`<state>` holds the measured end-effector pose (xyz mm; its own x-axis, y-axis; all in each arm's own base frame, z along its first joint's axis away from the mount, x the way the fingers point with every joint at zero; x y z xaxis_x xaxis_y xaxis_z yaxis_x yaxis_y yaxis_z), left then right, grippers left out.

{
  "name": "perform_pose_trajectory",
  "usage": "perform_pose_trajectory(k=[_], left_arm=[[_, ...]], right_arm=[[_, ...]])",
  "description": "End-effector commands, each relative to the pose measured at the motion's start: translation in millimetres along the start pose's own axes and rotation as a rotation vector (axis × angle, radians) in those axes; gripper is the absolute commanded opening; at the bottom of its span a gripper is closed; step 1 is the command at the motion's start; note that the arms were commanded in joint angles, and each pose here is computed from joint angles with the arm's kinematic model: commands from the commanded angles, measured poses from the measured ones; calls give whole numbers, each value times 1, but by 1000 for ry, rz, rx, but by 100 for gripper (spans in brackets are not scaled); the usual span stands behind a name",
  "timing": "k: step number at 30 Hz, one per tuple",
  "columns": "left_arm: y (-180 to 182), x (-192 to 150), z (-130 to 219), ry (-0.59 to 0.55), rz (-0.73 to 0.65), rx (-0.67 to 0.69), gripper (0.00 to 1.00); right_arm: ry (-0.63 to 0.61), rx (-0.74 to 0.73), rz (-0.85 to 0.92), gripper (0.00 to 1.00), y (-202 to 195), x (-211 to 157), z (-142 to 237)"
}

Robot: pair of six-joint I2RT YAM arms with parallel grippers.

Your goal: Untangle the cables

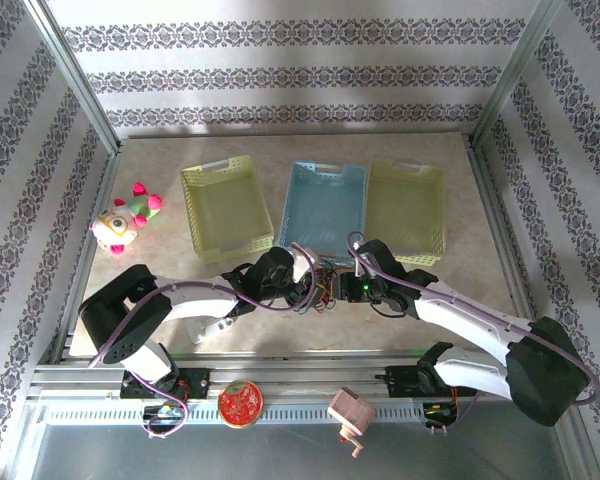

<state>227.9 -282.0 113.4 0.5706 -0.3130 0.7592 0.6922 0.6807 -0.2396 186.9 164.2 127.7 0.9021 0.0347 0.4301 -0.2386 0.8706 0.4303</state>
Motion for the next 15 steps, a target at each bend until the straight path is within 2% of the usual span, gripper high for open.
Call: perform_pose_trajectory(k=[1, 8, 9, 12, 15], left_arm=[[-3, 2, -6, -11, -16, 17, 58], [-3, 0, -13, 18, -25, 25, 29], [-2, 0, -14, 23, -26, 27, 25], [-4, 0, -16, 32, -32, 23, 15], [-7, 0, -17, 37, -42, 16, 9]], right_arm=[[3, 14, -13, 31, -2, -3, -1], [3, -4, -27, 21, -5, -2, -2], [2, -12, -30, 22, -6, -2, -3], [3, -29, -33, 41, -8, -2, -4], [4, -37, -35, 44, -10, -2, -5]])
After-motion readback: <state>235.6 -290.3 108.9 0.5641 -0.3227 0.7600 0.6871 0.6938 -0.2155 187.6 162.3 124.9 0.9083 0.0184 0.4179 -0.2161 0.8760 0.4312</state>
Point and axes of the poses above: each hand's point on the last joint's axis, 136 mm out from that joint toward the fingers, its own z axis back along the fingers, its own y axis along the line the jaws close on, x = y × z, the point moved 7 cm from there along z, back along the fingers, and after that the axes turned 4 degrees about z, right-handed, at the moved point
